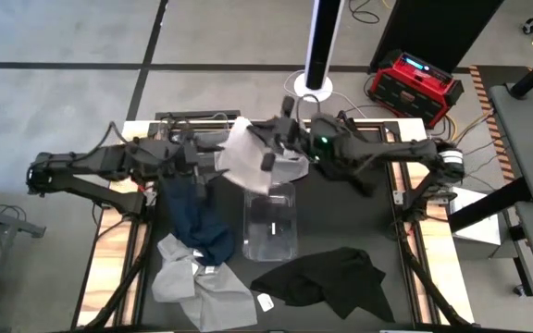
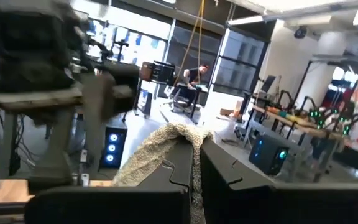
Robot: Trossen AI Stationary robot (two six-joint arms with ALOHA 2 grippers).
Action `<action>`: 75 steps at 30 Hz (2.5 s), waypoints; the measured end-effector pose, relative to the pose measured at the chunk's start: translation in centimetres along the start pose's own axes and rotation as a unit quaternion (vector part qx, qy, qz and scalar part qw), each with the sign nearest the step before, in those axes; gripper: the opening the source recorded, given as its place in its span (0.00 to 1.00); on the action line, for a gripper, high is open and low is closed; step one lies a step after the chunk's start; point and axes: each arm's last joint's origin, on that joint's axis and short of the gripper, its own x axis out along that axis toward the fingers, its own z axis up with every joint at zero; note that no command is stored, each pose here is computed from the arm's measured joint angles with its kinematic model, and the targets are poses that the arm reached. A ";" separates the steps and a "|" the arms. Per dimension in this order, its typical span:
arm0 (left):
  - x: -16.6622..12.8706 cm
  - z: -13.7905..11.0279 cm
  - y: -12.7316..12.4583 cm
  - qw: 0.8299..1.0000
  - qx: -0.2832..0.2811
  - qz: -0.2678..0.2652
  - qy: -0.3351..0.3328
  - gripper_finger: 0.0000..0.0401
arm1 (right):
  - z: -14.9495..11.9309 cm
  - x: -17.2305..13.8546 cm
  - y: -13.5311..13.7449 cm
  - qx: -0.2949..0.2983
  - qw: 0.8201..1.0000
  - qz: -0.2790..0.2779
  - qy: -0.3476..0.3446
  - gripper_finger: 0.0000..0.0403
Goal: Sort towels by color in basket
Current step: Put the white towel into the top transparent bin
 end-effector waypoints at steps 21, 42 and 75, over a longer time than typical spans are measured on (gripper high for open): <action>-6.3 0.1 2.6 0.997 -0.054 0.038 -0.041 0.57 | -5.9 7.0 -5.8 0.038 0.992 0.013 -0.124 0.02; -8.8 -0.7 3.5 0.994 -0.066 0.040 -0.076 0.57 | -11.2 13.9 -6.5 0.103 0.972 0.038 -0.207 0.02; -9.9 -1.2 3.8 0.995 -0.055 0.041 -0.075 0.57 | -17.1 17.2 -4.7 0.009 0.999 -0.031 -0.020 0.02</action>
